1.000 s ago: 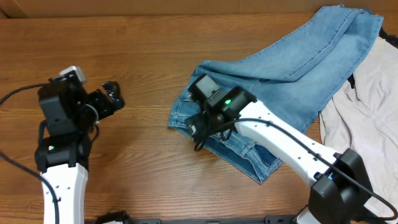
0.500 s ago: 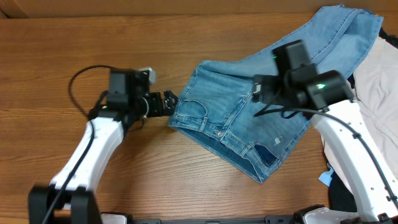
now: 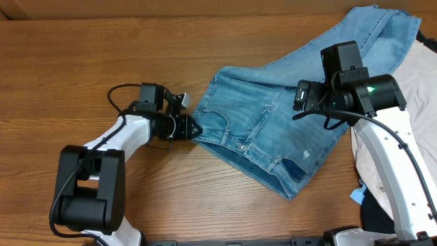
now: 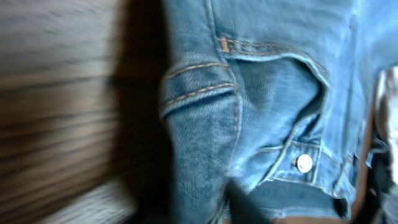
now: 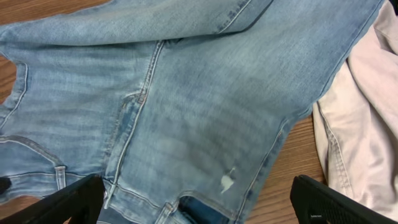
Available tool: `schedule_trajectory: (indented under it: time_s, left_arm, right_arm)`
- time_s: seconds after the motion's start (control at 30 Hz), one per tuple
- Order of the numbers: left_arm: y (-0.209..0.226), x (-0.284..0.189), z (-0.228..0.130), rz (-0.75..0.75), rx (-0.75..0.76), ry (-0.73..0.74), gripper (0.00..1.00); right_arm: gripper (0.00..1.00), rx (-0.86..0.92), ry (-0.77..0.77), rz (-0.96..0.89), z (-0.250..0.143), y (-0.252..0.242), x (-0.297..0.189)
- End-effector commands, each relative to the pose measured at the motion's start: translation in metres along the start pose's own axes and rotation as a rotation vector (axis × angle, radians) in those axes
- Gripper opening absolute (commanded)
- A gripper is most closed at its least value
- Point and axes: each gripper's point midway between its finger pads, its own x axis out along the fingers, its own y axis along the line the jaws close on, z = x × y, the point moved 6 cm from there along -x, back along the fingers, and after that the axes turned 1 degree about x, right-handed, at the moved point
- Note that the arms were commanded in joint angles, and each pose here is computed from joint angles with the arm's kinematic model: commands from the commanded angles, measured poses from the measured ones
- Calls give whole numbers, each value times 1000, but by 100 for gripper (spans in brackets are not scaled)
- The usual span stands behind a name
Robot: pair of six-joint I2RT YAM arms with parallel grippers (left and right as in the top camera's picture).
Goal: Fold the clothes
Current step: 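Grasp the jeans waistband with the left gripper and pull it left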
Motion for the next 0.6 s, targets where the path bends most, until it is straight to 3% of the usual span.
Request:
schedule_trajectory:
  time_s: [0.0,0.13,0.33,0.47,0.5,0.53,0.57]
  left_arm:
    - [-12,-3,5,-74,34,-2,5]
    - [6,-42,28,36,6,-137,4]
    - [53,-167,76,296,-77,-496,4]
    - [74,-253,105,378,-117,-713,5]
    - [76,-270,109,387,-131,-754,30]
    - [77,-283,112,390,-144,-787,78]
    - [76,-292,113,385,-149,-808,100]
  right_arm:
    - [100,20,-32,1,6,-2,-8]
    - [100,19,-24,-3,4,-3,-8]
    - [100,18,-22,-4,4,-3,-8]
    - [100,19,-25,-2,4,-3,-8]
    - [100,19,-25,-2,4,-3,-8]
    - [100,19,-25,-2,4,-3,-8]
    - [100,19,-25,-2,4,-3,-8]
